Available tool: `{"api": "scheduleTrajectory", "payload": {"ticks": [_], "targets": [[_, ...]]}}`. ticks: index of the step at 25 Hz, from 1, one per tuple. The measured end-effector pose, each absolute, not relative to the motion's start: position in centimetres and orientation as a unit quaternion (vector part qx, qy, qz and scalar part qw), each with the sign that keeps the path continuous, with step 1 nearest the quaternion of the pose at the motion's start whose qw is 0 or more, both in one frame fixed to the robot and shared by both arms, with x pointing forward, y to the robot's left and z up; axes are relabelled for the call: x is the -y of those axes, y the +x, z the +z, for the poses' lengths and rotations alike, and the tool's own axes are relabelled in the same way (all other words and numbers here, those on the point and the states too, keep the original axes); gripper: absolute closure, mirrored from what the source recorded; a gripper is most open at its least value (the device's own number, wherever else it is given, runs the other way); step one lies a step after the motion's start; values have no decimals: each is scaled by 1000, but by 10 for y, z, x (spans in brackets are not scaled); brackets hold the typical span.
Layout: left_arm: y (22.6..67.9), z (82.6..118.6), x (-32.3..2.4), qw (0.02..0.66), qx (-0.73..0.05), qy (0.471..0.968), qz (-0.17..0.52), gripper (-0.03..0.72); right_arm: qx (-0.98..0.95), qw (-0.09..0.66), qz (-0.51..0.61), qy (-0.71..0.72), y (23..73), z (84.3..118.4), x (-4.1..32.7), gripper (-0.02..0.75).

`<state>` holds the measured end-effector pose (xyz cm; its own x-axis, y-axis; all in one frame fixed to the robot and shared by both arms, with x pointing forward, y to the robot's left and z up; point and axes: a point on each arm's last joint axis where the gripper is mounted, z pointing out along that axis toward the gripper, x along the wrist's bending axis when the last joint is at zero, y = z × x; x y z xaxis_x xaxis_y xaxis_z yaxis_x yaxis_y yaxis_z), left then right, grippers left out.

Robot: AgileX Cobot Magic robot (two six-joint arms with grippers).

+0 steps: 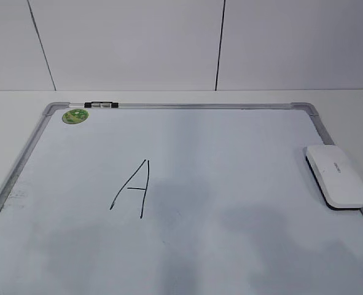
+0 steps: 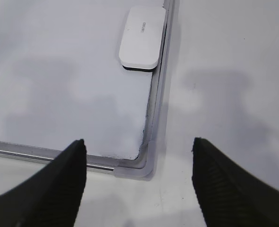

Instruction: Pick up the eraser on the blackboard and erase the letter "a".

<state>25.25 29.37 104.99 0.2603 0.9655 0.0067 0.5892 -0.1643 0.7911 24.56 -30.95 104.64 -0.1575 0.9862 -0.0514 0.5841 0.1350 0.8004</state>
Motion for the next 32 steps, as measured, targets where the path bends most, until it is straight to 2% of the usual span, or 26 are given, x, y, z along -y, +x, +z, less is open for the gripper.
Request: {"api": "scheduleTrajectory", "payload": {"ticks": [10,21,32], "targets": [[252,1050,-294,350,-544,712,272,443,-687,311,327,570,245,1047,310,181],[232,1050,-298,393,-524,689,311,443,-666,337,364,557,231,1046,314,181],[233,1050,-298,391,-524,690,311,443,-665,337,364,558,231,1046,314,181]]}}
